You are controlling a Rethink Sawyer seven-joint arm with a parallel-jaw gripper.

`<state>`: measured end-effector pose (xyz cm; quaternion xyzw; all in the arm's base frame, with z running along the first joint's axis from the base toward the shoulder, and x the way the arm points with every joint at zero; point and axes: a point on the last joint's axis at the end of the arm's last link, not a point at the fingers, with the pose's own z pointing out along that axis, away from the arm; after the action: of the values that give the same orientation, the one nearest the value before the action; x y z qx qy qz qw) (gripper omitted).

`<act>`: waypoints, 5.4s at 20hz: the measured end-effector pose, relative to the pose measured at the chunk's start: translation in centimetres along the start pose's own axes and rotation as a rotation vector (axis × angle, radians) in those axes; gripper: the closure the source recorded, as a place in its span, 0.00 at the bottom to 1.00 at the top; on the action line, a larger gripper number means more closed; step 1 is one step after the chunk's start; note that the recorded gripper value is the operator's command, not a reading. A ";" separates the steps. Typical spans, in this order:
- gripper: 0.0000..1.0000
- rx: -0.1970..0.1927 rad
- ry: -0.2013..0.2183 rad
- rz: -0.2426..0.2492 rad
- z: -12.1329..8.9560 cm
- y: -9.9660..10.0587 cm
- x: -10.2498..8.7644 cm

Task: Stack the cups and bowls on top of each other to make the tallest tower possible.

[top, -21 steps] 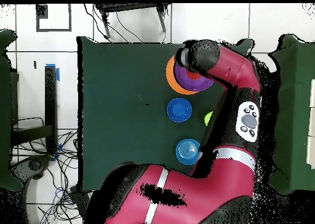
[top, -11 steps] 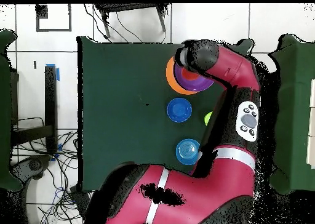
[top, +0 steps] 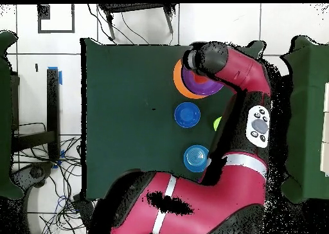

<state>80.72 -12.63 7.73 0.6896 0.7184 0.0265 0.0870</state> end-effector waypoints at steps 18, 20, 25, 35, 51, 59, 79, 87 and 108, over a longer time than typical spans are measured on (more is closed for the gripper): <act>1.00 -0.001 0.005 -0.003 0.1 0.0 0.2; 1.00 0.000 0.007 -0.002 0.1 0.0 0.2; 1.00 0.006 0.014 0.004 0.2 -0.4 0.1; 1.00 0.041 0.035 0.045 0.4 -2.6 -1.6; 0.00 0.058 0.060 0.060 0.8 -3.6 -1.7; 0.00 0.051 0.072 0.058 1.1 -3.5 -1.0; 0.00 0.058 0.077 0.056 1.9 -3.6 -0.7; 0.00 0.033 0.069 0.045 1.4 -2.4 -0.4; 0.00 -0.051 0.057 0.001 -0.2 2.0 2.1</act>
<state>82.61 -10.38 8.10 0.6867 0.7192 0.0645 0.0843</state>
